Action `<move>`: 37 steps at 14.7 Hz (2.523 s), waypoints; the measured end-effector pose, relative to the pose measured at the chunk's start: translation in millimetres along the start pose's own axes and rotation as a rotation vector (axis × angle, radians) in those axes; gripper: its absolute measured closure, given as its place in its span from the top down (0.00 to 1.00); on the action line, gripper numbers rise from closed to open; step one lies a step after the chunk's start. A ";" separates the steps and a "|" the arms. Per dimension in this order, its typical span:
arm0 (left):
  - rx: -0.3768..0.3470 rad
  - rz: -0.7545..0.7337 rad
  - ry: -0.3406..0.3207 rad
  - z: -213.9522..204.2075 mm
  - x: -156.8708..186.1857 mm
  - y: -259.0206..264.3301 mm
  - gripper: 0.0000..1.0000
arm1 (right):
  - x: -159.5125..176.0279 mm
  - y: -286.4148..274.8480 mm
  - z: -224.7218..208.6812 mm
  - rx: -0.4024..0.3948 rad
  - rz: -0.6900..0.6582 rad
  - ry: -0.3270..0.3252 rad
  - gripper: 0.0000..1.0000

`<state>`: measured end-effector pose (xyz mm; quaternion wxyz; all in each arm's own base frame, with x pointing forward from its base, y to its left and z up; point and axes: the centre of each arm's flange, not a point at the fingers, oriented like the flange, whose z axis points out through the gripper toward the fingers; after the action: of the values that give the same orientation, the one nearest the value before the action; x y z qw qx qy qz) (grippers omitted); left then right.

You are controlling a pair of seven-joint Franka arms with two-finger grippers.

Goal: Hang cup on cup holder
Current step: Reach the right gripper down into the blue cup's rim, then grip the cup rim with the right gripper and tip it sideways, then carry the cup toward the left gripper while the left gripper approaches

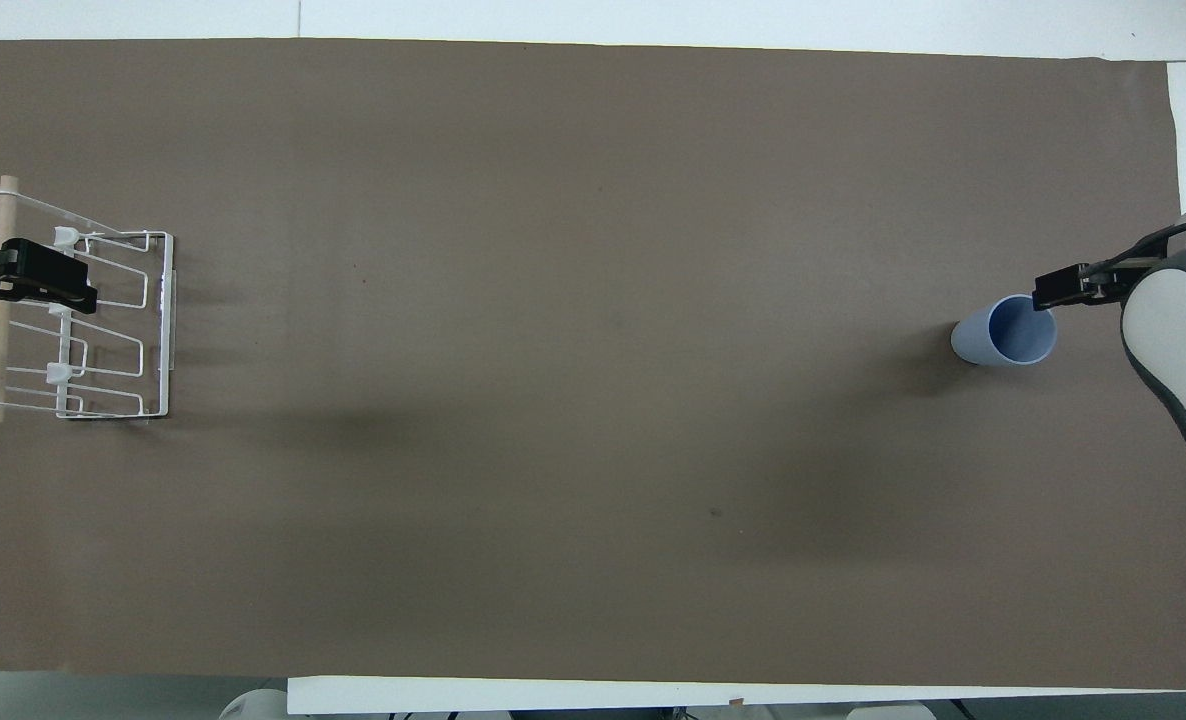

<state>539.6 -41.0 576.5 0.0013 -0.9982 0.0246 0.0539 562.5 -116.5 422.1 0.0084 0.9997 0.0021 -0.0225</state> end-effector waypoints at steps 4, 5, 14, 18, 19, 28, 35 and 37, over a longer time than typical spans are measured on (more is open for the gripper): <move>0.000 0.000 0.000 0.0 0.0 0.0 1.00 | 2.2 5.0 23.5 0.001 -0.065 -0.005 1.00; 0.000 0.000 0.000 0.0 0.0 0.0 1.00 | 0.4 6.2 32.5 0.002 -0.070 -0.006 1.00; 0.000 -0.001 0.000 0.0 0.0 0.0 1.00 | -16.1 14.3 71.7 0.009 -0.117 -0.020 0.45; 0.000 -0.001 0.000 0.0 0.0 0.0 1.00 | -15.9 9.5 71.5 0.013 -0.123 -0.020 0.06; 0.000 -0.001 0.000 0.0 0.0 0.0 1.00 | -15.8 8.1 70.4 0.013 -0.126 -0.019 0.06; -0.007 -0.120 -0.031 2.2 -3.6 4.9 1.00 | 6.0 -96.7 -23.7 0.339 -0.218 -0.028 0.06; -0.223 -0.740 -0.135 -4.6 -10.7 74.6 1.00 | -1.3 -241.4 -46.0 0.809 -0.132 -0.053 0.06; -0.257 -0.925 -0.184 -9.2 -16.4 107.4 1.00 | -8.7 -281.3 -51.7 0.893 -0.119 -0.087 0.06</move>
<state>519.1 -147.5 587.4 -0.0960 -0.8877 -0.4285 0.1383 554.8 165.6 469.4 -0.4247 0.9017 0.0494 -0.0637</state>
